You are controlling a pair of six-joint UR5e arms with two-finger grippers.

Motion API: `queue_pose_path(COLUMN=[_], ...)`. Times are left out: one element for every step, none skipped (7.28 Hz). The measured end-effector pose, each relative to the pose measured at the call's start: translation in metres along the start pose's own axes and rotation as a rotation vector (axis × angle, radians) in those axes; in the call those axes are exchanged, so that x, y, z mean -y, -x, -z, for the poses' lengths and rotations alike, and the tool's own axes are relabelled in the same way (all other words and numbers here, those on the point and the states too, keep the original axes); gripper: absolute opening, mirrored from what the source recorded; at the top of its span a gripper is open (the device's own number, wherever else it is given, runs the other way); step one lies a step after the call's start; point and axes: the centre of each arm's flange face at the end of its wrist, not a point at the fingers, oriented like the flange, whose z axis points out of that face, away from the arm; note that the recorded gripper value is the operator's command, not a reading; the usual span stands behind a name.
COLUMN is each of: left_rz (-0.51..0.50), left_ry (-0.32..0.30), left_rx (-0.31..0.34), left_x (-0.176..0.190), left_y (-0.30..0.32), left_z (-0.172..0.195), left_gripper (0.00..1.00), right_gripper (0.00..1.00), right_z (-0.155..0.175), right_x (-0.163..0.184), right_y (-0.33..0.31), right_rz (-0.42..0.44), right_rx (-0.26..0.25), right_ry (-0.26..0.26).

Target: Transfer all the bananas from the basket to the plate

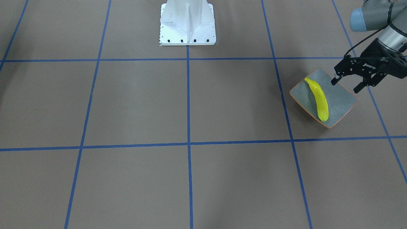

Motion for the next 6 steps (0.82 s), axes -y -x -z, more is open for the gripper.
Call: queue_pose_path(left_rz=[0.000,0.000,0.000,0.000,0.000,0.000], left_ry=[0.000,0.001,0.001,0.001,0.000,0.000], left_rx=[0.000,0.000,0.000,0.000,0.001,0.002], left_x=[0.0000,0.0000,0.0000,0.0000,0.0000,0.0000], left_y=[0.0000,0.0000,-0.0001,-0.0001,0.0002,0.0004], left_z=[-0.0001,-0.0003,-0.0005,-0.0005,-0.0007,-0.0009], left_gripper=[1.00,1.00,1.00,1.00,1.00,1.00], right_gripper=[0.81,0.78,0.78,0.78,0.78,0.77], right_z=[-0.0019,-0.0028,-0.0034,-0.0034,-0.0029,-0.0020], right_x=[0.0013,0.0007,0.0002,0.0006,0.0027,0.0058], right_y=[0.0035,0.0050,0.0053,0.0048,0.0035,0.0020], right_rz=[0.011,0.021,0.037,0.058,0.079,0.103], right_rx=[0.000,-0.003,-0.006,-0.009,-0.015,-0.021], right_ry=[-0.004,-0.006,-0.006,-0.006,-0.006,-0.007])
